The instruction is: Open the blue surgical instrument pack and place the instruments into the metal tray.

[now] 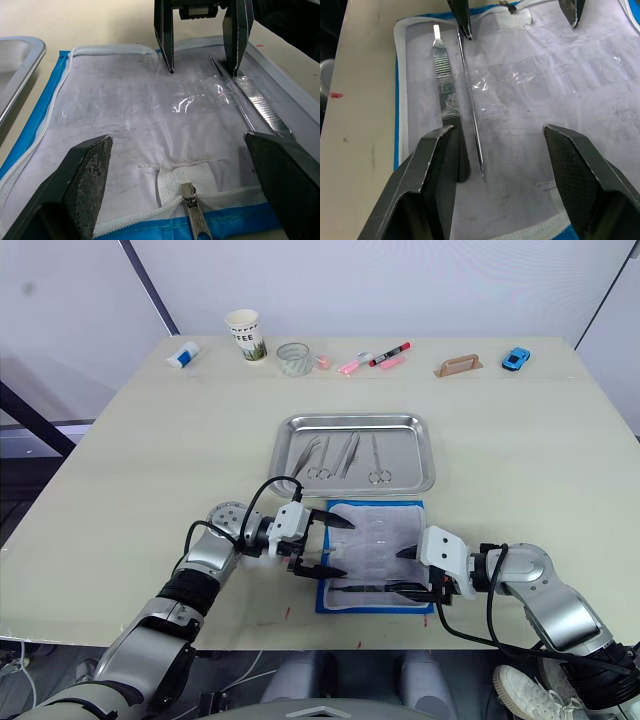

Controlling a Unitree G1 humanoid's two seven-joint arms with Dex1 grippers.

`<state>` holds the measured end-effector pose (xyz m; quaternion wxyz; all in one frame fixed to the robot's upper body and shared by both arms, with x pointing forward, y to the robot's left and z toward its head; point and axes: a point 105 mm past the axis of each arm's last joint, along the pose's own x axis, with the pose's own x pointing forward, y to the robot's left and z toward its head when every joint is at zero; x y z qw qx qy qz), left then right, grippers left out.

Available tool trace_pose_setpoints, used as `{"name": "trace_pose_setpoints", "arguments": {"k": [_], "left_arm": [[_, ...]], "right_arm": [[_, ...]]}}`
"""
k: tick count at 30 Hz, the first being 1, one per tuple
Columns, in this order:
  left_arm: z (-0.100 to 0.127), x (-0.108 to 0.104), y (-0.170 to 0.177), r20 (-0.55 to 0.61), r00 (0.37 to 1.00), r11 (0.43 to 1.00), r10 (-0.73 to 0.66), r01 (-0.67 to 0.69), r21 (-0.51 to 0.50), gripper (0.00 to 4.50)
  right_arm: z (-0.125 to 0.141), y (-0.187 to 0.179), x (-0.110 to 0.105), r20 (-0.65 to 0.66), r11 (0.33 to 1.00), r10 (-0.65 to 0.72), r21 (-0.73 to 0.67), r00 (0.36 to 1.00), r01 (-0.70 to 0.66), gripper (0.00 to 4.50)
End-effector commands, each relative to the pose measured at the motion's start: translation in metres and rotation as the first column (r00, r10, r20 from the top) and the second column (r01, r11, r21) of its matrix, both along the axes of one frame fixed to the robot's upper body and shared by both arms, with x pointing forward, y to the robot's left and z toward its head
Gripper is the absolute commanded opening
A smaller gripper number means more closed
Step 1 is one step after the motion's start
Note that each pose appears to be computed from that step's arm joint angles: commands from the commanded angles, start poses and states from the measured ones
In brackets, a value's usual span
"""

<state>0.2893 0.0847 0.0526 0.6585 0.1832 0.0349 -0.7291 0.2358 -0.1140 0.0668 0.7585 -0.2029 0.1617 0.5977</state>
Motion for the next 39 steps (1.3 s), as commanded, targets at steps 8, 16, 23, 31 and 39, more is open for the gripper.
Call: {"name": "trace_pose_setpoints", "arguments": {"k": [8,16,23,31,39], "left_arm": [[-0.038,-0.016,0.009,-0.143,0.989,0.996,0.029,-0.017,0.083,4.5],[-0.036,-0.015,0.008,-0.14,0.99,0.997,0.027,-0.016,0.08,4.5],[-0.035,-0.014,0.008,-0.139,0.99,0.997,0.029,-0.018,0.079,4.5],[-0.035,-0.013,0.007,-0.139,0.99,0.997,0.03,-0.019,0.077,4.5],[-0.035,-0.012,0.006,-0.137,0.99,0.997,0.03,-0.02,0.077,4.5]], "right_arm": [[0.005,0.0,0.003,0.018,1.0,-0.012,0.013,1.0,0.012,2.47],[0.003,0.001,0.0,0.042,1.0,0.018,-0.017,0.999,-0.017,1.8],[0.0,0.0,0.001,0.074,0.998,0.041,-0.06,0.996,-0.036,1.8],[-0.013,0.001,-0.008,0.002,0.99,0.094,-0.108,0.996,-0.093,1.22],[-0.033,0.0,-0.011,-0.061,0.978,0.111,-0.172,0.992,-0.12,0.46]]}}
